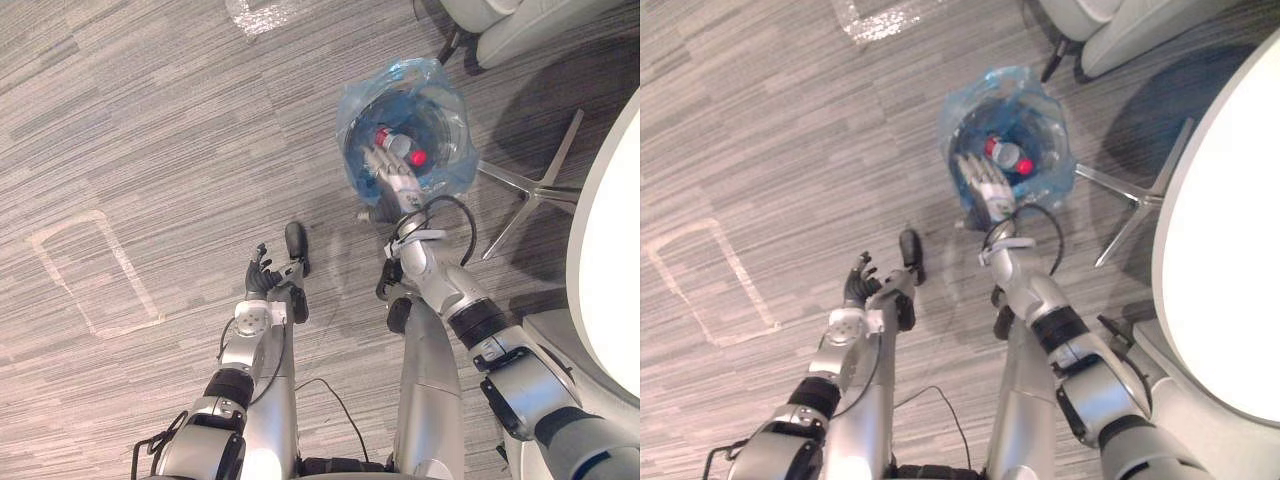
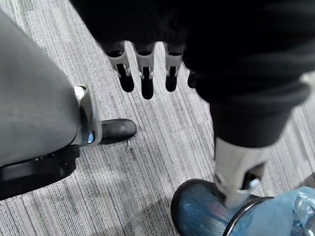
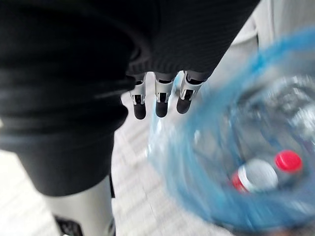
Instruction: Gather rubbish on tea table into small bin, then transfer packed bag to large trash can.
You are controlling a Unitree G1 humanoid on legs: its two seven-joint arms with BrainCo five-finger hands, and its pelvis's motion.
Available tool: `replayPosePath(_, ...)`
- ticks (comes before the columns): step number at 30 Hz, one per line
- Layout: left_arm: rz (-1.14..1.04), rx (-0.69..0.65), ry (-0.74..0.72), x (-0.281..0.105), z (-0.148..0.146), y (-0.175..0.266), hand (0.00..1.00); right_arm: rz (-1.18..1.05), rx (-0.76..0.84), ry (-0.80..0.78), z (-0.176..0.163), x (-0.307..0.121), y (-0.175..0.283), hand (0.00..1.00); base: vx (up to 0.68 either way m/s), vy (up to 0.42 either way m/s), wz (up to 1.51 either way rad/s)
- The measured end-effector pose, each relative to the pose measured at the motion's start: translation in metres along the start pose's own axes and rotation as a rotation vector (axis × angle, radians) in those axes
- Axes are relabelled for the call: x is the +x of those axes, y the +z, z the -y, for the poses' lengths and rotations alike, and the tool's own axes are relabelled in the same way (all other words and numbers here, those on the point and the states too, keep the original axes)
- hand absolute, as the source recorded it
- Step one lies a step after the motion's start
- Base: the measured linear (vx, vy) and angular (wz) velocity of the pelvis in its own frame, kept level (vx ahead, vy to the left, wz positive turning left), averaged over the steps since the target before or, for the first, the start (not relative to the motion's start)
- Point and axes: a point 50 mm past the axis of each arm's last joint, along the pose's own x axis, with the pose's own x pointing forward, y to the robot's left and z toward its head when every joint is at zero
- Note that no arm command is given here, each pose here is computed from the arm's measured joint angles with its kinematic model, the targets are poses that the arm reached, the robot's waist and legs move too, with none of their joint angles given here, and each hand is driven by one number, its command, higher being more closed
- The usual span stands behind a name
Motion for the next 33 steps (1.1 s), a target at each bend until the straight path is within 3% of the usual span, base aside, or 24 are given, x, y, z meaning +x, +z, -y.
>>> replayPosePath(9,0.022,-0.021,0.026,0.006,0.001,0.008,0.00,-0.147,-0.109,0.081,-0.014,0.002,-0.026,0.00,-0.01,-0.015,0.06)
replayPosePath(14,0.014,-0.052,0.050,0.007,-0.002,0.007,0.00,-0.209,-0.088,0.085,-0.018,0.006,-0.028,0.00,-0.03,-0.024,0.11)
replayPosePath(15,0.015,-0.054,0.054,0.007,-0.002,0.008,0.00,-0.221,-0.086,0.089,-0.019,0.008,-0.028,1.00,-0.04,-0.022,0.06)
replayPosePath(33,0.030,-0.126,0.034,0.009,0.011,0.016,0.00,-0.287,-0.055,0.063,-0.020,0.008,-0.033,1.00,-0.02,-0.024,0.08)
